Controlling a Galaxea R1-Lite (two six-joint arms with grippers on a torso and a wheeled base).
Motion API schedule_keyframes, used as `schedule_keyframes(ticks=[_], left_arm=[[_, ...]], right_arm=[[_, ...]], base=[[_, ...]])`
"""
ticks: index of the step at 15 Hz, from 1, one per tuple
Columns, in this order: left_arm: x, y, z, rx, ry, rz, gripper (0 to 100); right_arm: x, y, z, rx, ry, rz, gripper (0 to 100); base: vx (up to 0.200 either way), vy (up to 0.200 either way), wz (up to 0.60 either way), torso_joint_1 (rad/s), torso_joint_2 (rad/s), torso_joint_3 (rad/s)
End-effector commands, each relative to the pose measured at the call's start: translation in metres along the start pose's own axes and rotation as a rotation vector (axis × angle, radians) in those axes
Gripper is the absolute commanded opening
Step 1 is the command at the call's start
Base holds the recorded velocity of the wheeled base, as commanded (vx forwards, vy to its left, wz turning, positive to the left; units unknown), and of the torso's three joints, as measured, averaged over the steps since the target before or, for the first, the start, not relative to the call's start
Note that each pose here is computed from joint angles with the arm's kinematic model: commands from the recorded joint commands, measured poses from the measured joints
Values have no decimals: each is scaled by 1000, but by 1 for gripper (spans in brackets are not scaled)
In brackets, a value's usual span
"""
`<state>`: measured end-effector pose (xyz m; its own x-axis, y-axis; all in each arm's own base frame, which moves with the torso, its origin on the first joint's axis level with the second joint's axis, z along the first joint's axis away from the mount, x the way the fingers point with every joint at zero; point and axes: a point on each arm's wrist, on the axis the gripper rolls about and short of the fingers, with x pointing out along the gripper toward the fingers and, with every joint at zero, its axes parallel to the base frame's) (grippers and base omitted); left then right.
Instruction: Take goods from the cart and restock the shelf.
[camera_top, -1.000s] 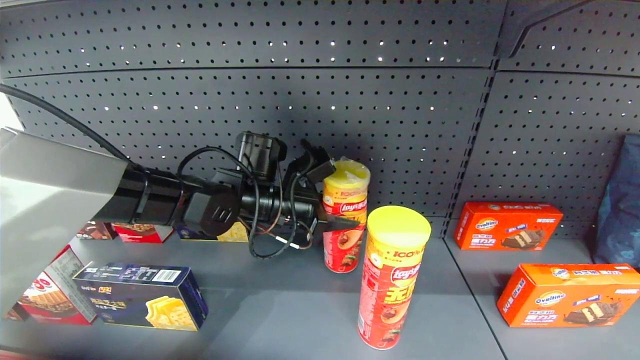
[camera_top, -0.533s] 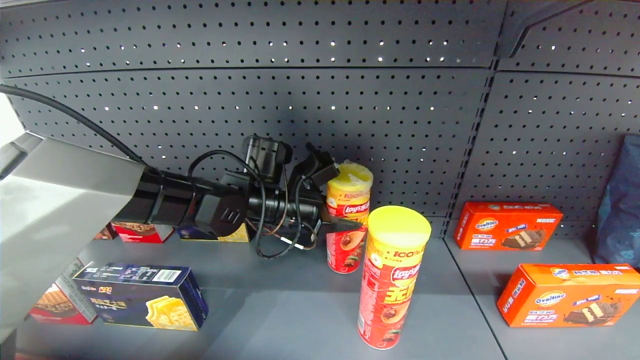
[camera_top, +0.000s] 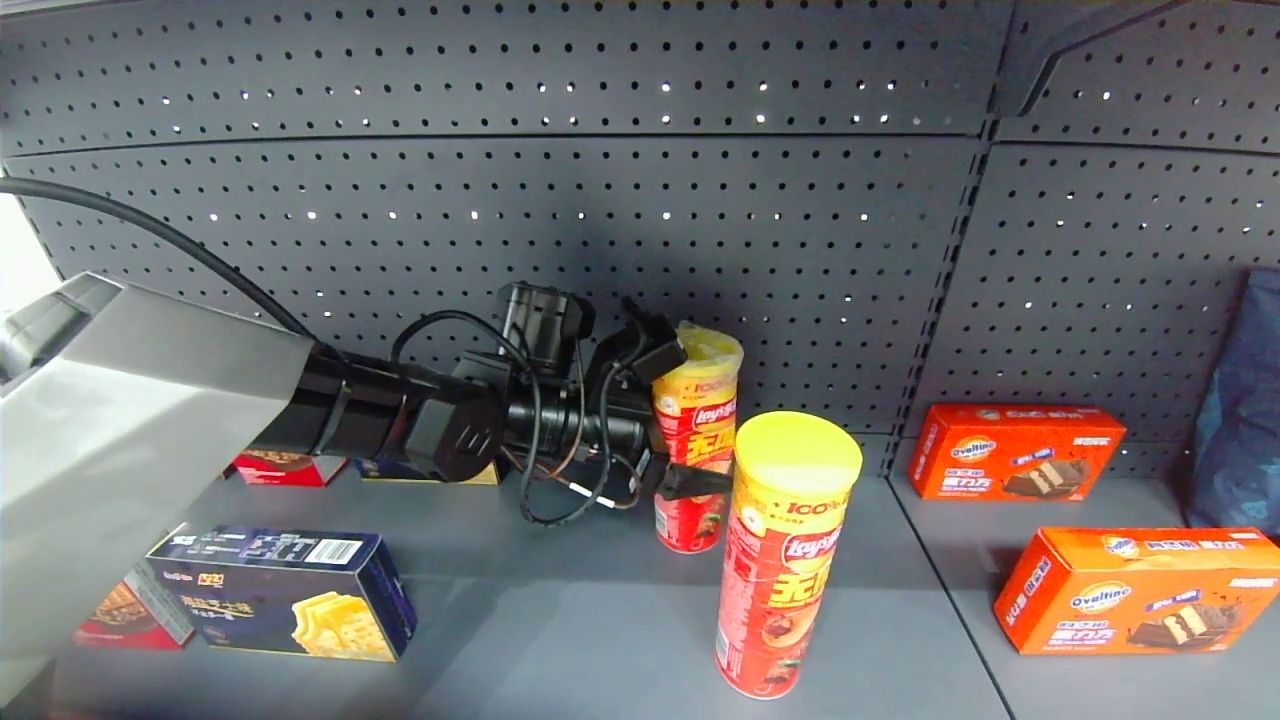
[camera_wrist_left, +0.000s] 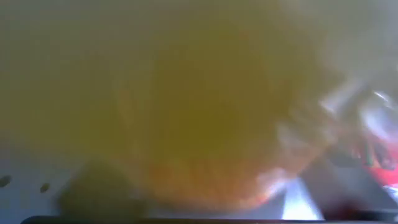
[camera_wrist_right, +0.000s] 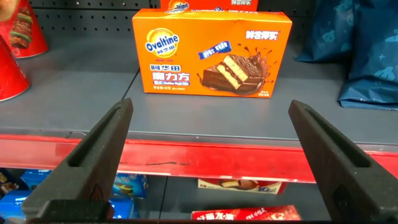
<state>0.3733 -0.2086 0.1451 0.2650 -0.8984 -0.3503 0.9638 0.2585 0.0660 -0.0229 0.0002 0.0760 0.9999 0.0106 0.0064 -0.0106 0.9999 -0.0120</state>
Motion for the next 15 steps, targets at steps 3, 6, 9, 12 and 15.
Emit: schedule_keyframes(ticks=[3,6,9,12,15], left_arm=[[-11,-8,3,5,-4,5,100],[-31,-13,-3,-21,23,41,100],[-43,-15,-9,-43,70,119,100],[-45,-18,-11,-46,99,163,100],[-44,-17,-11,-51,125,220,100]], right_arm=[[0,0,0,0,0,0,100],[0,0,0,0,2,0,100],[0,0,0,0,0,0,100],[0,0,0,0,2,0,100],[0,0,0,0,0,0,100]], base=[[0,0,0,0,0,0],[0,0,0,0,0,0],[0,0,0,0,0,0],[0,0,0,0,0,0],[0,0,0,0,0,0]])
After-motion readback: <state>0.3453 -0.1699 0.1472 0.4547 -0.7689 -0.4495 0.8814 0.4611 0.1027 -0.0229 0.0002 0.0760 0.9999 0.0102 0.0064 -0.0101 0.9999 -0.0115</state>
